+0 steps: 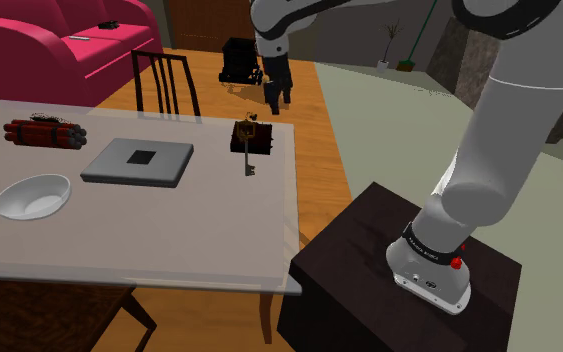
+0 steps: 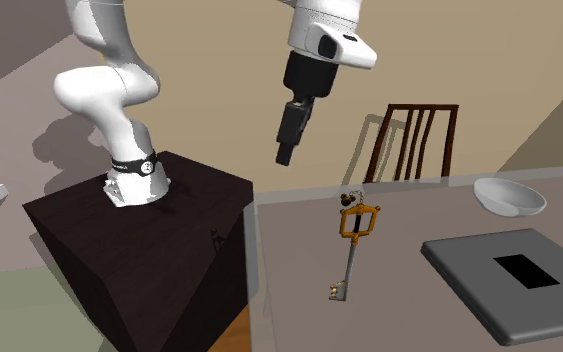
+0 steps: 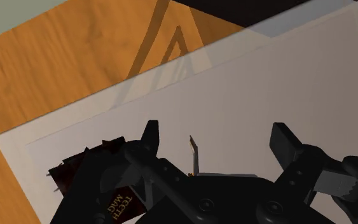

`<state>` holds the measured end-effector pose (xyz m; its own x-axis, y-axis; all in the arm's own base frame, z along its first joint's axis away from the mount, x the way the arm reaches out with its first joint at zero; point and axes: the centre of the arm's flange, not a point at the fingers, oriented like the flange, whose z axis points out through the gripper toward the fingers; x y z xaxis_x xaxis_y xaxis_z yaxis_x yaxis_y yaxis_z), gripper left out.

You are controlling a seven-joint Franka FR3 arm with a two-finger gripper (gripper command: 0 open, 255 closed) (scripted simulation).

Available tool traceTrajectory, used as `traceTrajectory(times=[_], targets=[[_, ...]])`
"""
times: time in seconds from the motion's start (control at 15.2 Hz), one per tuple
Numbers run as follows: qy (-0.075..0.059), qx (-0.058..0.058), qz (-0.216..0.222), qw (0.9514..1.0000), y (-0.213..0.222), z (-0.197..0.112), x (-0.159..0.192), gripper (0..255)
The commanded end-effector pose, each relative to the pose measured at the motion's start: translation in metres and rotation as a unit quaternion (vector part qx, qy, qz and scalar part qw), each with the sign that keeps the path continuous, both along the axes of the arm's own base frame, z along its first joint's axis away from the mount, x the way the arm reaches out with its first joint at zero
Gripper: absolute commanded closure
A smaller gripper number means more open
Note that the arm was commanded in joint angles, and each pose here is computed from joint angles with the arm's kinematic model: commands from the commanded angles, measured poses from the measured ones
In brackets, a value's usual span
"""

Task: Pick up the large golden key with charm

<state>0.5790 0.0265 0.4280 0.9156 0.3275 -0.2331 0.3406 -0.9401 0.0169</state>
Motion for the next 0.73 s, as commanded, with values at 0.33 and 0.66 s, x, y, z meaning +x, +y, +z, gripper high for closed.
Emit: traceTrajectory(times=[0.33,0.66], targets=[[0.003,0.006,0.037,0.9993,0.023,-0.036,0.083,0],[0.005,0.009,0.058,0.9982,0.039,-0.058,0.130,0]])
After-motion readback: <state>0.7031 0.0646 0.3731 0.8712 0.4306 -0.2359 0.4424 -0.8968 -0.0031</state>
